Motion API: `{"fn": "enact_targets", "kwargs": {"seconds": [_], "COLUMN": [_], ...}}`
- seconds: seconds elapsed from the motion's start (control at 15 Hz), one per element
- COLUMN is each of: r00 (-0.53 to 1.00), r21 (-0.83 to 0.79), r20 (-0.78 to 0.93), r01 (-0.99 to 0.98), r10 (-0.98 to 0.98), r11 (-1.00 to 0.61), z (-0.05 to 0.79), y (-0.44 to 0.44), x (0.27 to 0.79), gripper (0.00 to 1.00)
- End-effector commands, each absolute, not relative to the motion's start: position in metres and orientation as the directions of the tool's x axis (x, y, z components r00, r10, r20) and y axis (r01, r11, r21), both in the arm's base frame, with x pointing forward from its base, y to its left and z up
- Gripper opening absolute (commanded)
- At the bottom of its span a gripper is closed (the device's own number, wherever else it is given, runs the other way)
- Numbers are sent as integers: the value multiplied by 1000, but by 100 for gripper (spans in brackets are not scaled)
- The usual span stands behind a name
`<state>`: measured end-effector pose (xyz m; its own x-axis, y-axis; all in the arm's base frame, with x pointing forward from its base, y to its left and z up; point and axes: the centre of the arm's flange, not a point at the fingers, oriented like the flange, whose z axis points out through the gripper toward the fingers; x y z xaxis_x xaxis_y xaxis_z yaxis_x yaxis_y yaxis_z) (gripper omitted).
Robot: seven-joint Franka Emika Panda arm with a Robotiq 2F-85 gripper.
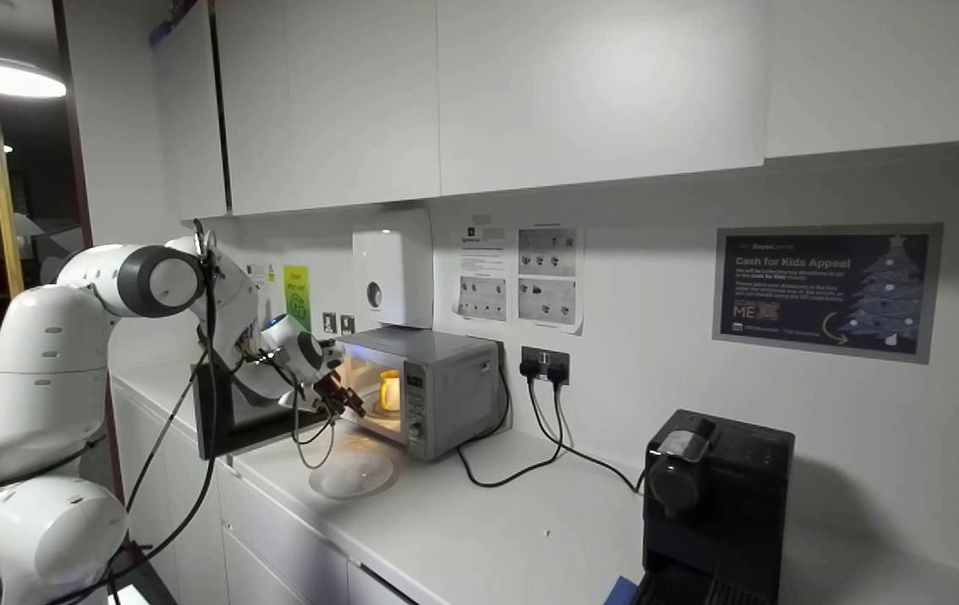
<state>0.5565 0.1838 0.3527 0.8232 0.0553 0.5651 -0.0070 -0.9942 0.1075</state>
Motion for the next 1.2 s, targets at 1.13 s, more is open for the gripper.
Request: {"fn": "enact_targets", "kwargs": {"seconds": [1.13], "r00": [680], "r21": [190], "r20": [724], "r01": [-36], "r10": [115], "r11": [-981], "z": [323], "y": [169], "x": [569], "gripper": [100]}}
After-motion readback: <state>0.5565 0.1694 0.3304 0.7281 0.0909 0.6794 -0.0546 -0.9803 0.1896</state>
